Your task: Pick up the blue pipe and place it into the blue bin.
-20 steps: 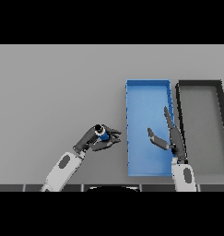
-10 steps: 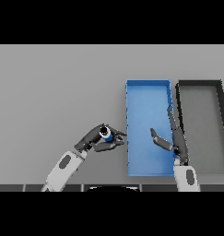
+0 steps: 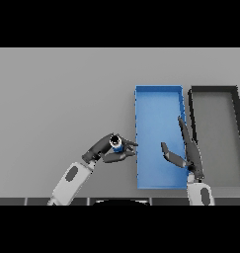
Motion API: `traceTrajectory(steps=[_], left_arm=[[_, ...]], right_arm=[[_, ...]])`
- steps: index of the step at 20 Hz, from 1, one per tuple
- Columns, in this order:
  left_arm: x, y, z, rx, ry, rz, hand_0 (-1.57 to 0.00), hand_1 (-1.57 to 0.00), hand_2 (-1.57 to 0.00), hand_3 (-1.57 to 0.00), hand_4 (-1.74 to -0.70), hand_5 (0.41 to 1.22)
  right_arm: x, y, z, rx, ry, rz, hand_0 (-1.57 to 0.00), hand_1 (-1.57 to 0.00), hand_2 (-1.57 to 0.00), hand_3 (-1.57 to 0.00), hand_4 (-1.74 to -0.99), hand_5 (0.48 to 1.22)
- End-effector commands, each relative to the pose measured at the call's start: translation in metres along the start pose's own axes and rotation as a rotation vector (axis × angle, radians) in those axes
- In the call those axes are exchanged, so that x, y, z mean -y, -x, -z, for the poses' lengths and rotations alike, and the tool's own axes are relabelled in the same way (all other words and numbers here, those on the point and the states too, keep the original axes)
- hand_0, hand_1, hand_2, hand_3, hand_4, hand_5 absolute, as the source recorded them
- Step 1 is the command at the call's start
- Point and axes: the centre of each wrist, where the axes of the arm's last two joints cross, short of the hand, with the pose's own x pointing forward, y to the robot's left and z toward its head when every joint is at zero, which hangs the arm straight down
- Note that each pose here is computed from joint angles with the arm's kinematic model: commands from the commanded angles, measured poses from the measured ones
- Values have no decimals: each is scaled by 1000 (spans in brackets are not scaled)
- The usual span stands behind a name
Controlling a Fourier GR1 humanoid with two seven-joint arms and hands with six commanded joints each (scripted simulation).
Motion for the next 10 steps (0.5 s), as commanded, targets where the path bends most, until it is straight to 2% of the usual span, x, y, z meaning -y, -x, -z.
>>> traceTrajectory(steps=[1,4,7,10], left_arm=[[2,0,0,0,5,-4,-1571,-1571,-1571,-1571,-1467,1221],[-3,-3,1,15,2,-3,-1571,-1571,-1571,-1571,-1467,1221],[-6,-5,3,0,5,-3,-1571,-1571,-1571,-1571,-1467,1221],[-3,-3,0,-5,4,7,-1571,-1571,-1571,-1571,-1467,1221]], right_arm=[[2,-8,1,11,-64,69,1,-22,-89,-1,-1202,624],[14,-38,17,36,-244,144,1,-23,-118,-1,-1224,600],[9,-72,38,73,-421,155,1,-11,-106,0,-1247,568],[0,-99,52,98,-535,79,1,-5,-90,1,-1270,558]])
